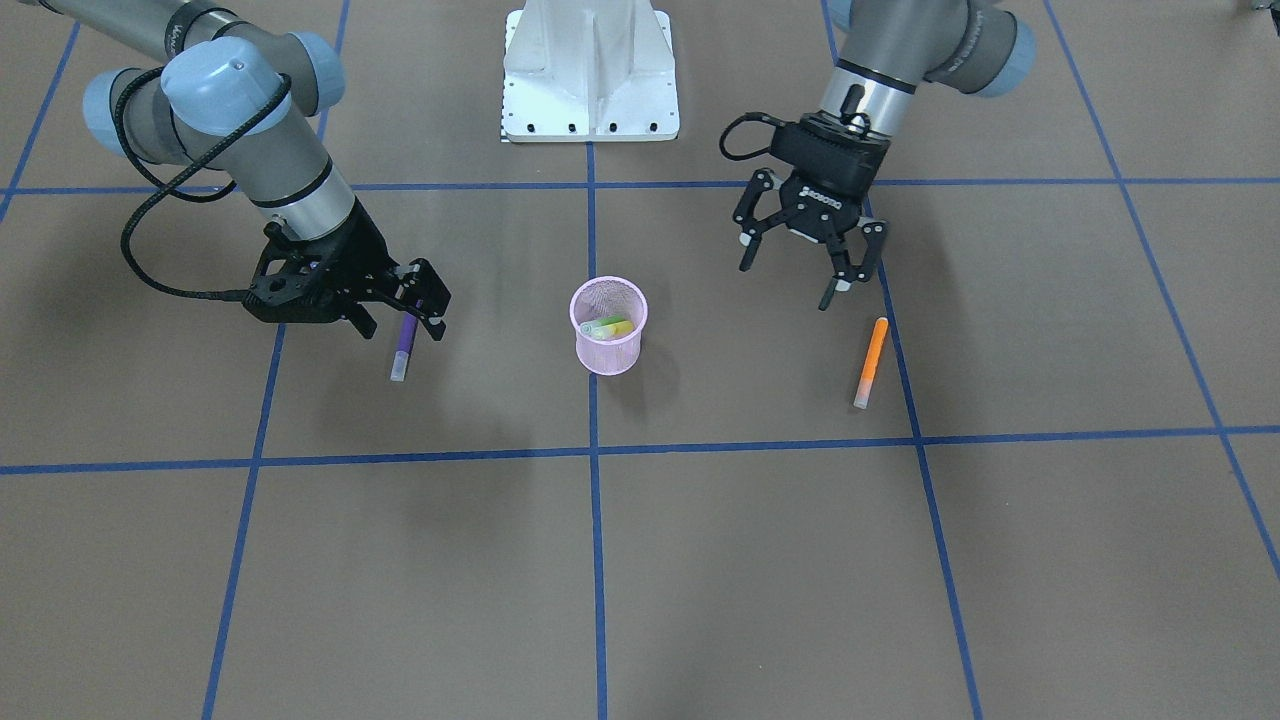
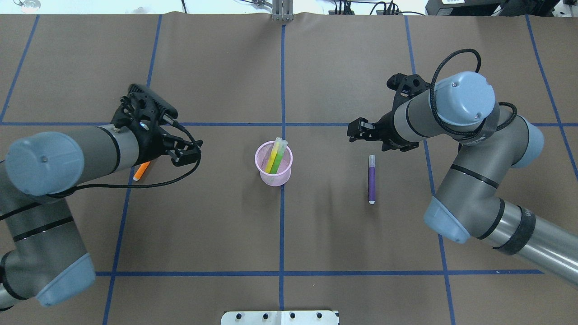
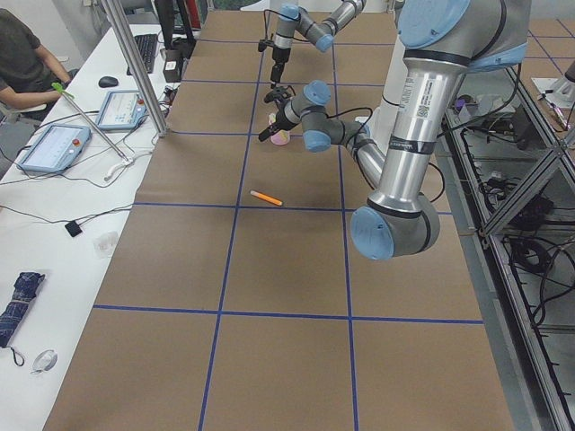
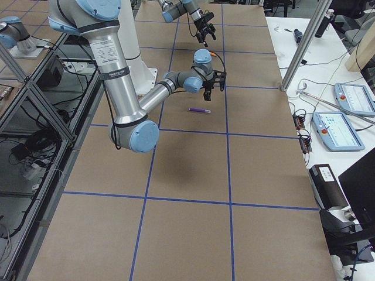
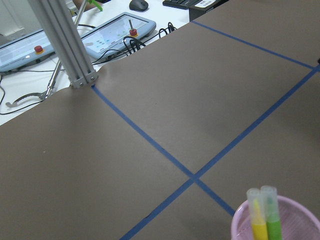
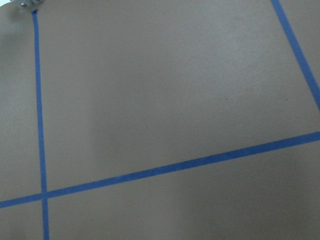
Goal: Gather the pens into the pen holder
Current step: 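Move the left gripper to the orange marker while the right descends to the purple marker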
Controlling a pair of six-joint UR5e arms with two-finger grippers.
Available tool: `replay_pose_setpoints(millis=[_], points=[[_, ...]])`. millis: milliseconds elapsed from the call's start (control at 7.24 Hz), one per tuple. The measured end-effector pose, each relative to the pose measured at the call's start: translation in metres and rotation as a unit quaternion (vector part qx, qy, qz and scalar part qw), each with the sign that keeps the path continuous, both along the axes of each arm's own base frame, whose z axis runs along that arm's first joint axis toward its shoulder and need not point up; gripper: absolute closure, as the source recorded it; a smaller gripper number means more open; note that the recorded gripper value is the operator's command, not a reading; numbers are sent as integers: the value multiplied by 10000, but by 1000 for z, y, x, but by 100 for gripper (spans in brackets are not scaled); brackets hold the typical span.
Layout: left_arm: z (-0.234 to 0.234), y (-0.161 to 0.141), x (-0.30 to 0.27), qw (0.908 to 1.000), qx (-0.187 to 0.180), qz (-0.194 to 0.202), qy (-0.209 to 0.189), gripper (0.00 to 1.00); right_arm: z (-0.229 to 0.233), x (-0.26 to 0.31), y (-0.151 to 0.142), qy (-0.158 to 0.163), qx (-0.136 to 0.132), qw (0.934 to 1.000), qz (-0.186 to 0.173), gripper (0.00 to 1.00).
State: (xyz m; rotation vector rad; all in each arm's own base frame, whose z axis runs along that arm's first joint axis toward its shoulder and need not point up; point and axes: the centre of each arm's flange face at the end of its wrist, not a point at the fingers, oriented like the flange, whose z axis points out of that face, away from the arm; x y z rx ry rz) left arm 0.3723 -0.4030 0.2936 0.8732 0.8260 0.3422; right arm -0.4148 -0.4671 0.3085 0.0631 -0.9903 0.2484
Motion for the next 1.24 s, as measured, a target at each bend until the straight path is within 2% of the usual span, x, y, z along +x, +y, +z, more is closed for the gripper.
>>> replay_pose_setpoints(millis=[276,553,829,1243], points=[[38,11,-42,9983,-563,-162,-17,1,15,-1,-20,109,-408,9963,-748,12],[47,12,-53,9945,-1013,-181,167,1,17,-10,-40,320,-581,9899,-1256,12],[47,14,-55,9926,-1167,-182,269,1,16,-26,-51,546,-846,9835,-1505,12],[49,20,-56,9876,-1503,-87,438,1,25,-41,-42,659,-943,9803,-1608,10]])
